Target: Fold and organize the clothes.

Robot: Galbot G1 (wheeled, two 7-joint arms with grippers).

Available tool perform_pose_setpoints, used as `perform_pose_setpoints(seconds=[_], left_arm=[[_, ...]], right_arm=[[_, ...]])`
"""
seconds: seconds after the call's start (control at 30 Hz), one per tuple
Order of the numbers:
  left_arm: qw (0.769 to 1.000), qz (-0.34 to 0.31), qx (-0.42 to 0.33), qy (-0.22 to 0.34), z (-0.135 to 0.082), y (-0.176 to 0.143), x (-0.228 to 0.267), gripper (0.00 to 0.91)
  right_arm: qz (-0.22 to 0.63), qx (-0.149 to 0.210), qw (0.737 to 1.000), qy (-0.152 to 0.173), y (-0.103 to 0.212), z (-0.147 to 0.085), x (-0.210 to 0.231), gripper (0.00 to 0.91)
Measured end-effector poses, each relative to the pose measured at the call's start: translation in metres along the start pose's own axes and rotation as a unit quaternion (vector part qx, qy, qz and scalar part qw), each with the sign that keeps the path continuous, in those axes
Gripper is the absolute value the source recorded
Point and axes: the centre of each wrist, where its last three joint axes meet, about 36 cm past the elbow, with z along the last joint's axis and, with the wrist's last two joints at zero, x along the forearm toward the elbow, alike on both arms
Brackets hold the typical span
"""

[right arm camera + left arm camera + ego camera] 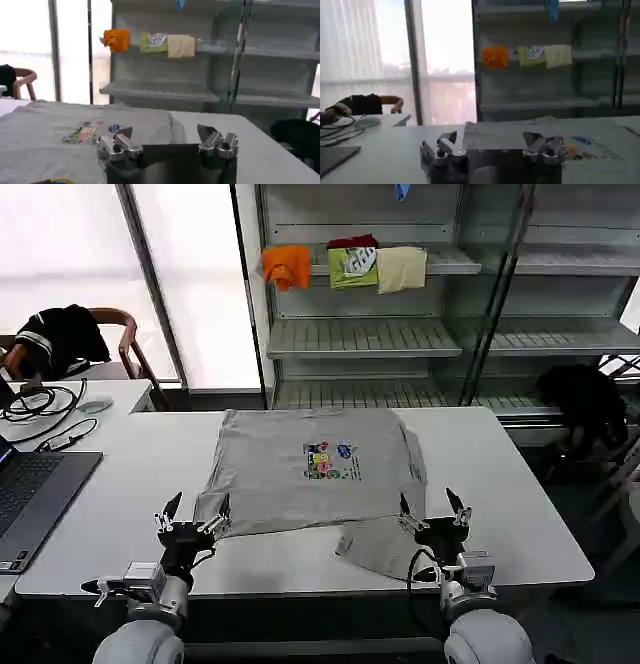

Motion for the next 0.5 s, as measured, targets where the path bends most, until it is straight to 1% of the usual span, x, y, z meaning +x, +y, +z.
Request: perform_pose_setpoints(seconds=[0.33, 0.5], left_arm=[[1.000, 0.001, 0.000, 0.006, 0.003, 0.000, 0.003, 0.907], [1.000, 0.001, 0.001, 0.011, 0.005, 0.000, 0.005, 0.907]], right_arm=[[-0.002, -0.002, 1.000, 0.010, 0.006, -0.002, 0.012, 0.907], [-0.002, -0.002, 1.000, 0.021, 0.008, -0.004, 0.019, 0.907]])
